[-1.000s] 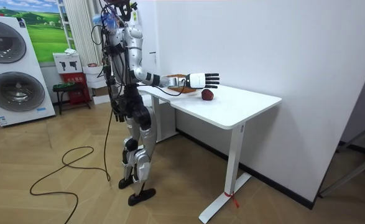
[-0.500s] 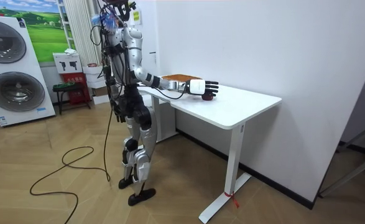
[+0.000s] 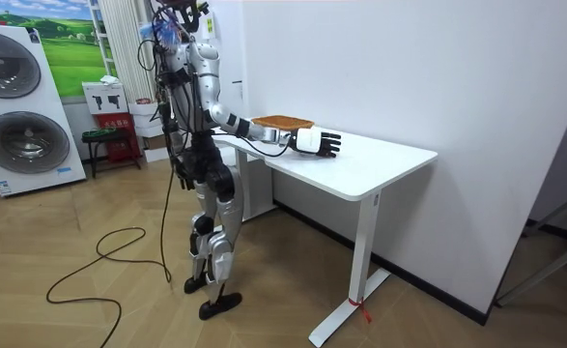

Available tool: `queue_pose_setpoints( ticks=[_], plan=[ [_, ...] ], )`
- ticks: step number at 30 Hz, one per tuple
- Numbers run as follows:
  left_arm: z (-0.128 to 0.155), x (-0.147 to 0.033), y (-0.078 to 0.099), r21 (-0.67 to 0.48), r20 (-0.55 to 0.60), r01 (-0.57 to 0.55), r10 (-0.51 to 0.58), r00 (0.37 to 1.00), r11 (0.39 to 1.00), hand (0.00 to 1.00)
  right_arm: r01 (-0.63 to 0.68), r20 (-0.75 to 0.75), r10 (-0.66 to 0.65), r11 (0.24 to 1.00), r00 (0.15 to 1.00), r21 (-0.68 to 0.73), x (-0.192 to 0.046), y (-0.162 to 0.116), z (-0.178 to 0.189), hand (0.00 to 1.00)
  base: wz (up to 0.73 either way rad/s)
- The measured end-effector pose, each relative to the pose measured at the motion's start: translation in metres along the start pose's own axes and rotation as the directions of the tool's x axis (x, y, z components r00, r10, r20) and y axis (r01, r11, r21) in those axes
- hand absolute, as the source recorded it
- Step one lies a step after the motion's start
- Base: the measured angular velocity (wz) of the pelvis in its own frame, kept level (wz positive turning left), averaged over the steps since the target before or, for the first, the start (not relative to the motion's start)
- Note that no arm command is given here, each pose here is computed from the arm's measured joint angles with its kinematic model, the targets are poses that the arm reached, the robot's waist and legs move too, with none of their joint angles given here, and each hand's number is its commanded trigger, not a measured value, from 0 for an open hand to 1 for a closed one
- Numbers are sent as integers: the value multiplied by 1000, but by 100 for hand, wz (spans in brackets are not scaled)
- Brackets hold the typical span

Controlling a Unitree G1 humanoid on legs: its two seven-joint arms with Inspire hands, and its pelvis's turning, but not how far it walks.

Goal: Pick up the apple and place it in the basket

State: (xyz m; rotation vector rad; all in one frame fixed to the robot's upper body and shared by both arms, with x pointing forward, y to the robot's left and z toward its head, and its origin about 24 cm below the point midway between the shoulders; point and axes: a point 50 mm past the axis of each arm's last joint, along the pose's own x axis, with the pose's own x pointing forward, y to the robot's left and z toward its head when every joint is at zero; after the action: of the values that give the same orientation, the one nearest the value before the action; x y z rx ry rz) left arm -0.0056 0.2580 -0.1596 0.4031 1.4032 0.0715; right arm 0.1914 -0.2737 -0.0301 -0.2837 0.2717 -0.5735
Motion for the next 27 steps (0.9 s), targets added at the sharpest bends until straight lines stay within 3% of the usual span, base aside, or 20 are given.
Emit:
queue_pose_setpoints(
  ticks=[2, 3, 4, 6, 27],
  plan=[
    [-1, 0, 2, 2, -3, 1, -1, 1000, 1000, 0, 0, 3, 0, 1000, 1000, -2, 3, -1, 1, 0, 0],
    [-1, 0, 3, 3, -4, 4, -4, 1000, 1000, 0, -3, -1, 3, 1000, 1000, -4, 5, -1, 1, 31, 0],
    [-1, 0, 3, 4, -3, 5, -5, 1000, 1000, 0, -2, -3, 2, 1000, 1000, -9, 7, -2, 1, 82, 0],
    [-1, 0, 4, 5, -4, 8, -8, 1000, 1000, 0, 3, 1, -3, 1000, 1000, -19, 11, -5, 2, 100, 0],
    [-5, 0, 7, 9, -36, 2, -2, 999, 1000, 0, -34, -56, 29, 995, 998, -94, 17, -15, -8, 100, 1]
  ],
)
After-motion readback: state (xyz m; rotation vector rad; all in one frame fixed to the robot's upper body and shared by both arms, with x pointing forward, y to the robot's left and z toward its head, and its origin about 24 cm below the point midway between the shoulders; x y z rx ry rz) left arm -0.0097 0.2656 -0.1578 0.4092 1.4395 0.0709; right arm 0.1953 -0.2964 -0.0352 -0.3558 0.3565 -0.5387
